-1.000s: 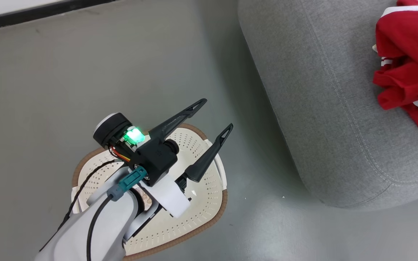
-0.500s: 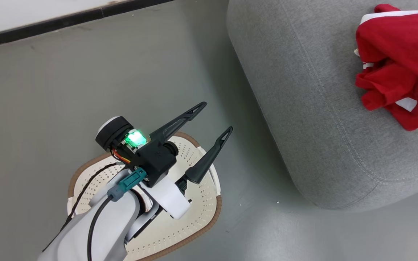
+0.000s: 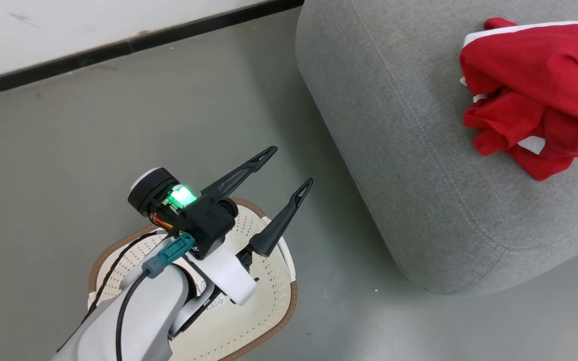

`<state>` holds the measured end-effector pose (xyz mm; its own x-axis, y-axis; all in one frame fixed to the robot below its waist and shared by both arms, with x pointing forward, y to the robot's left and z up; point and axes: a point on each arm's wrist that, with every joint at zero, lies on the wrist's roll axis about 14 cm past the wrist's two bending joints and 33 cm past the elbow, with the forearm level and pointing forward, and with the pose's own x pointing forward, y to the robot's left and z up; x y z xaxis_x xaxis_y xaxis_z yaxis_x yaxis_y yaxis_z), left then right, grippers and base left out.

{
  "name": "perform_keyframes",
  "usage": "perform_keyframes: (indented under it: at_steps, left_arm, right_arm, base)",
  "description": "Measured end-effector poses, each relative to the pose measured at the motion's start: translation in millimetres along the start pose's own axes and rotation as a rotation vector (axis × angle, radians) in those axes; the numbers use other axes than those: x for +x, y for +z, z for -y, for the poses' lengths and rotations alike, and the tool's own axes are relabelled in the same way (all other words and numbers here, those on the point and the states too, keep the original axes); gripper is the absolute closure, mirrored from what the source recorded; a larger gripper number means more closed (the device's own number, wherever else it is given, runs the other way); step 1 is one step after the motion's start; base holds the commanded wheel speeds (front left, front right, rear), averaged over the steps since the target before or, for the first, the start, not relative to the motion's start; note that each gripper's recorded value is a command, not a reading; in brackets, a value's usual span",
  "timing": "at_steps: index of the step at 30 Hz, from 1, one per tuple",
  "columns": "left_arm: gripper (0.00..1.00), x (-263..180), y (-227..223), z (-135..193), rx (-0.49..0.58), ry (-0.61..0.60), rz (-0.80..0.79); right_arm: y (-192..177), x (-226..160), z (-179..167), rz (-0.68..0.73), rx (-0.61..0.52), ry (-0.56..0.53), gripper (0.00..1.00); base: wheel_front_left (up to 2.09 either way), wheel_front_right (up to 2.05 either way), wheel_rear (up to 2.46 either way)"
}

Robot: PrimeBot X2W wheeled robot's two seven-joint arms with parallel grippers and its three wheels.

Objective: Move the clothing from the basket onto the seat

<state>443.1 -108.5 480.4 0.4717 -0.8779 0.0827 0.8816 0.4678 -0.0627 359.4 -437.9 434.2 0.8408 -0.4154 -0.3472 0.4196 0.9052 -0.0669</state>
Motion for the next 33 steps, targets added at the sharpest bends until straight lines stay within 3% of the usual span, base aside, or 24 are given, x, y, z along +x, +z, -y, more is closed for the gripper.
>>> perform_keyframes:
  at_steps: [18, 33]
  left_arm:
    - [0.00, -19.3, 21.9, -18.5, 0.005, 0.147, 0.030]
    - [0.00, -76.5, 32.9, -61.0, 0.026, 0.434, 0.011]
  right_arm:
    - [60.7, -18.7, -23.9, 0.198, -0.026, 0.128, 0.00]
    - [102.9, -31.4, -85.4, 0.359, -0.009, 0.282, 0.00]
  base:
    - [0.00, 0.00, 0.00]
    - [0.00, 0.00, 0.00]
